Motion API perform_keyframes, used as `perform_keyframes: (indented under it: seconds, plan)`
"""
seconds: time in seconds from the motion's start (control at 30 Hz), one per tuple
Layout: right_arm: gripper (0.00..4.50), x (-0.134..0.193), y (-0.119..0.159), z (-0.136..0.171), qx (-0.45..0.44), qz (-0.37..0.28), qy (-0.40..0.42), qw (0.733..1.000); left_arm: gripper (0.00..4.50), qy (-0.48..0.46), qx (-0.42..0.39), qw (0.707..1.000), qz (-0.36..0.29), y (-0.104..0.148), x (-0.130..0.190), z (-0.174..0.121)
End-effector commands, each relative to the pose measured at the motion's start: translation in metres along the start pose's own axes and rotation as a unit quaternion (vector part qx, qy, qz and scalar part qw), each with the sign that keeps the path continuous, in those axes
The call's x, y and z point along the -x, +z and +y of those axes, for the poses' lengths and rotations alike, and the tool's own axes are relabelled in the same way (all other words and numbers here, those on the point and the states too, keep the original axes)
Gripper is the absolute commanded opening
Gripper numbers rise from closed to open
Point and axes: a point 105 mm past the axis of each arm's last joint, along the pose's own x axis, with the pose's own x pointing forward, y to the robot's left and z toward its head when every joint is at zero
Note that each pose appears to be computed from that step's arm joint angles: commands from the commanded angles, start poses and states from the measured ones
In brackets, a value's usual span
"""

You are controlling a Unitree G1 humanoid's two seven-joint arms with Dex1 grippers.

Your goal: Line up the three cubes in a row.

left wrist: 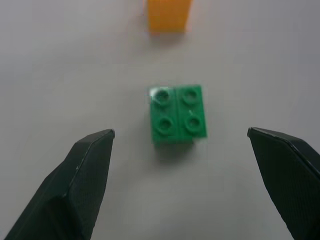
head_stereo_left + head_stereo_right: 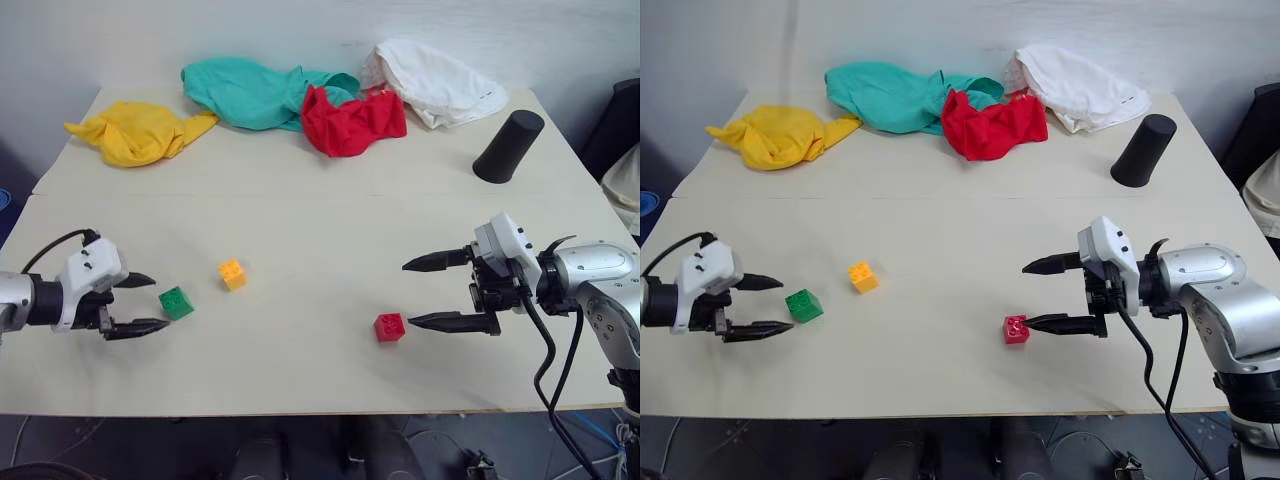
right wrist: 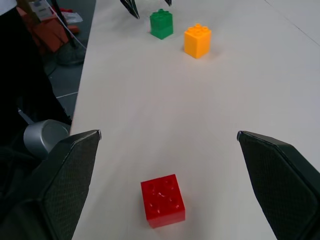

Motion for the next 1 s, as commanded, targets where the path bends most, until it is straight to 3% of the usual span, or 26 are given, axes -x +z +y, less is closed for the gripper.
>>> perform_keyframes:
  seconds: [0.03, 0.43, 0.57, 0.8, 1.0]
  plan:
    - [4.48, 0.004, 0.014, 0.006, 0.041, -0.012, 0.006, 0.999, 4.5, 0.022, -0.016, 1.0, 0.008, 0.001, -0.003, 0.008]
    - [4.48, -0.002, 0.01, 0.004, 0.065, -0.013, 0.01, 0.998, 4.5, 0.005, 0.026, 1.0, -0.001, -0.011, -0.026, 0.009]
    - [4.5, -0.004, 0.009, 0.004, 0.068, -0.01, 0.012, 0.998, 3.64, -0.002, 0.039, 0.999, -0.002, -0.016, -0.026, 0.007]
    - [4.5, -0.005, 0.01, 0.007, 0.068, -0.008, 0.019, 0.997, 1.46, -0.01, 0.03, 0.999, -0.02, -0.008, -0.026, 0.005]
    - [4.5, -0.005, 0.012, 0.009, 0.066, -0.001, 0.023, 0.998, 1.46, -0.074, -0.023, 0.995, -0.06, 0.016, -0.027, -0.021]
